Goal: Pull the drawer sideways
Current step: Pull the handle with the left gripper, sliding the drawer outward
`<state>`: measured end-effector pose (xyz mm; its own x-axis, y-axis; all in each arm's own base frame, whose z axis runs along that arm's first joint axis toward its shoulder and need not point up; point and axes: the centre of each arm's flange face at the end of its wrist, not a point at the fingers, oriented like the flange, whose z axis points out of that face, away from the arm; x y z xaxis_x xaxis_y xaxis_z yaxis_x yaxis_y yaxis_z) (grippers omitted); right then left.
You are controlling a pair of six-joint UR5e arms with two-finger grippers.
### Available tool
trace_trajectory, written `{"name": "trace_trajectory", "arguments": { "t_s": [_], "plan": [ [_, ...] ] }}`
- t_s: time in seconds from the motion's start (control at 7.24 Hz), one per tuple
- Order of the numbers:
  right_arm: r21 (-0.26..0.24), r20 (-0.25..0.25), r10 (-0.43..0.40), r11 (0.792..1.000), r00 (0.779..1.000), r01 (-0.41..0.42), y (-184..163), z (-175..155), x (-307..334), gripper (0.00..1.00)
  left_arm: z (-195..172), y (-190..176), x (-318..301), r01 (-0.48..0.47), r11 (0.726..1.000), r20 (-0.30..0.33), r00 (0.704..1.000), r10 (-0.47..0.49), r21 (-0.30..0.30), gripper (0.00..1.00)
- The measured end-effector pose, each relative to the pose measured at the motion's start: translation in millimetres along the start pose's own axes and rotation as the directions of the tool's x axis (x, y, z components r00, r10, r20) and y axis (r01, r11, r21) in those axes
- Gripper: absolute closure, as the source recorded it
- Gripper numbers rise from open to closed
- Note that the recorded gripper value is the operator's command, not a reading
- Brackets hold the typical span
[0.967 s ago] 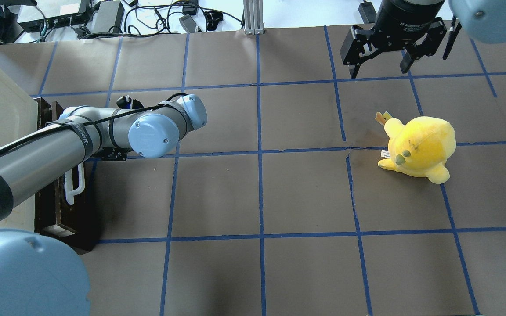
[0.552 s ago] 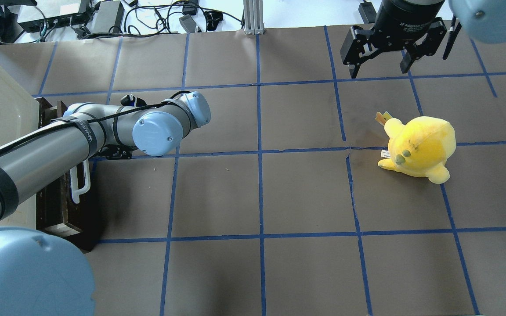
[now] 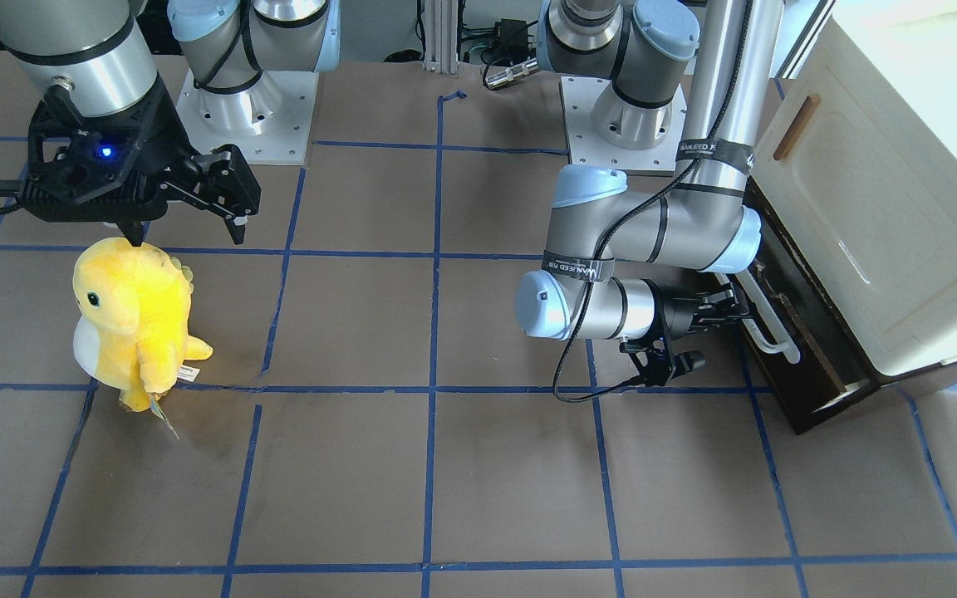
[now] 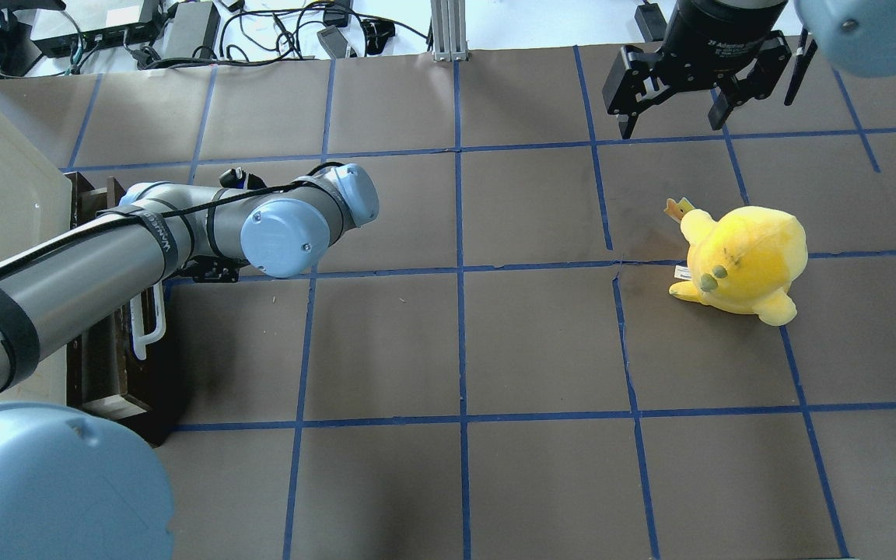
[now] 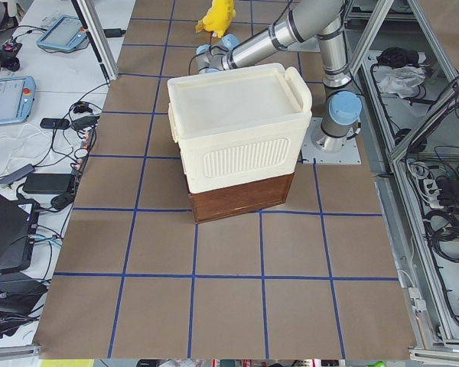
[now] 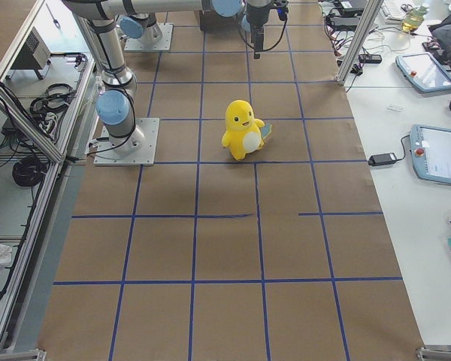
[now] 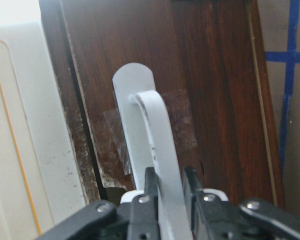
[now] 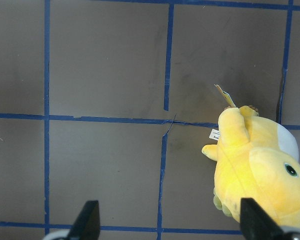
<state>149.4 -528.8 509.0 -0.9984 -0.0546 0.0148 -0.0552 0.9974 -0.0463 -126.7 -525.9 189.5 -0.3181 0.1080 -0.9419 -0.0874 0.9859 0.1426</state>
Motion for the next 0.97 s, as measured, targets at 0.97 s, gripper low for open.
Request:
{"name": "trace_trajectory", "arguments": {
  "t_s": [0.97],
  "plan": [
    [0.000,0.000,0.000,1.000,1.000,0.000,0.0,0.0,0.0,0.00,-4.0,0.0,2.8,-0.019,1.000,0.003,1.000,0.019,0.004,0.42]
  ]
}}
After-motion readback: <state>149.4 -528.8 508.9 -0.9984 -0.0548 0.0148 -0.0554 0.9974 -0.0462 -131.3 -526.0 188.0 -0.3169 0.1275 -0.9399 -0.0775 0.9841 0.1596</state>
